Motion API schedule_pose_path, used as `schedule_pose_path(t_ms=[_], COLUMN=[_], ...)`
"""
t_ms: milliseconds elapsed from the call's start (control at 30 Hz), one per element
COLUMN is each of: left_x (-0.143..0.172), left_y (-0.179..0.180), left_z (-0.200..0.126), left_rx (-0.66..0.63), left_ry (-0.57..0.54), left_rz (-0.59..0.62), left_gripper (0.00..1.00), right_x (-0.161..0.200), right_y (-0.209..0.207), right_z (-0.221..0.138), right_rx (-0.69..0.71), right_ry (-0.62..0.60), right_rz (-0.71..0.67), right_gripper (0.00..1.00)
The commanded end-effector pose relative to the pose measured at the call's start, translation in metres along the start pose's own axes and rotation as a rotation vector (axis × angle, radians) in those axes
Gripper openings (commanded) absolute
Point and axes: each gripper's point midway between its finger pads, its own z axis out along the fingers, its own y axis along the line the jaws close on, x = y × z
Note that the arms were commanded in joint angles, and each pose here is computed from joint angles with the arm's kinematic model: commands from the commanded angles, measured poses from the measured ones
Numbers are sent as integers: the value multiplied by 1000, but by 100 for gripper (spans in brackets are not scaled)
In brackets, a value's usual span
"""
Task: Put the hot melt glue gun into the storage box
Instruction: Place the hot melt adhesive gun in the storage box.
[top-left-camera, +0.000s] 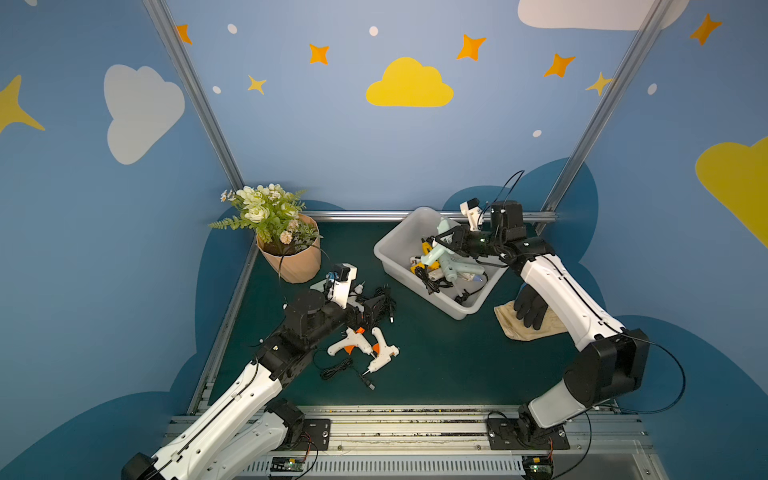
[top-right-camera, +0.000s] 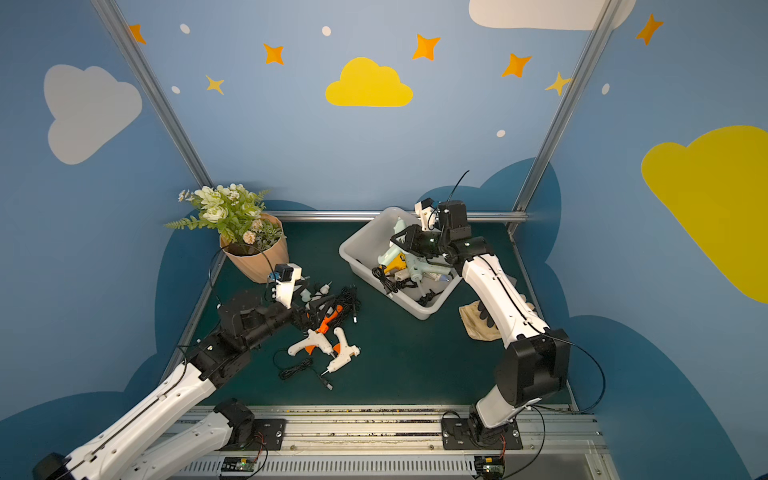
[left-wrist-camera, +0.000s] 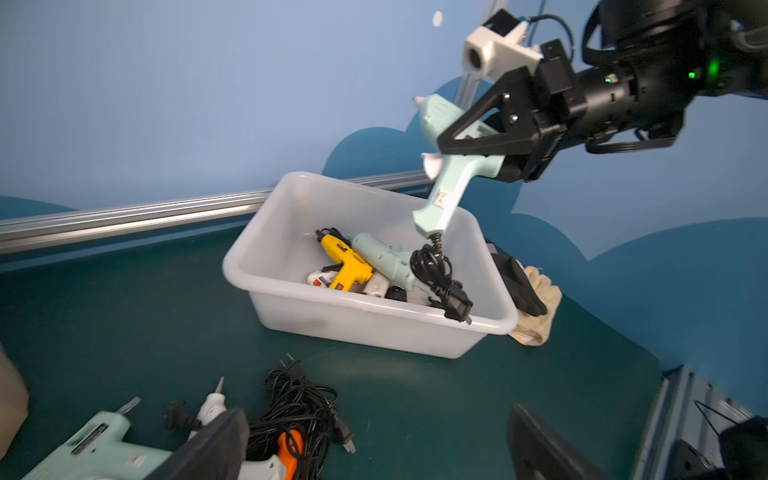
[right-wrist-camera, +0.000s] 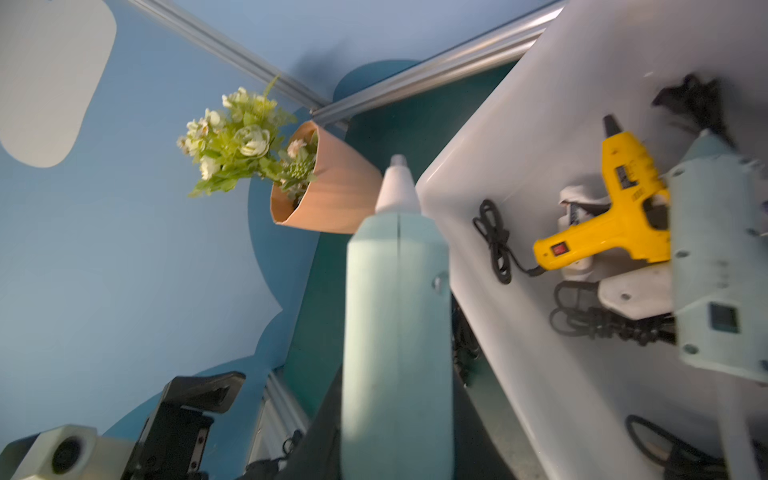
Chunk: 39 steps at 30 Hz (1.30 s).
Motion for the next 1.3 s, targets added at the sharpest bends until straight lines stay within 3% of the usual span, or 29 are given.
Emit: schedule_pose_path(t_ms=[0, 200, 467, 933, 1267], left_x=[3, 21, 49, 94, 105], left_y=[28, 56, 79, 88, 86], left_z=[-8, -17, -25, -24, -21], left_rx=[-158, -323, -454, -483, -463], left_ry=[-15, 30, 127, 289, 335], left_rz=[-88, -170, -247, -366, -401], left_gripper=[100, 100, 100, 100, 100], right_x=[-51, -92, -105, -38, 12], right_y=[3, -25, -60, -116, -145], right_z=[-13, 20, 105, 195, 226], right_rx=[76, 172, 135, 46, 126], right_ry=[-200, -277, -142, 106, 236], right_rz=[-110, -157, -97, 133, 148], right_gripper=[0, 0, 0, 0, 14])
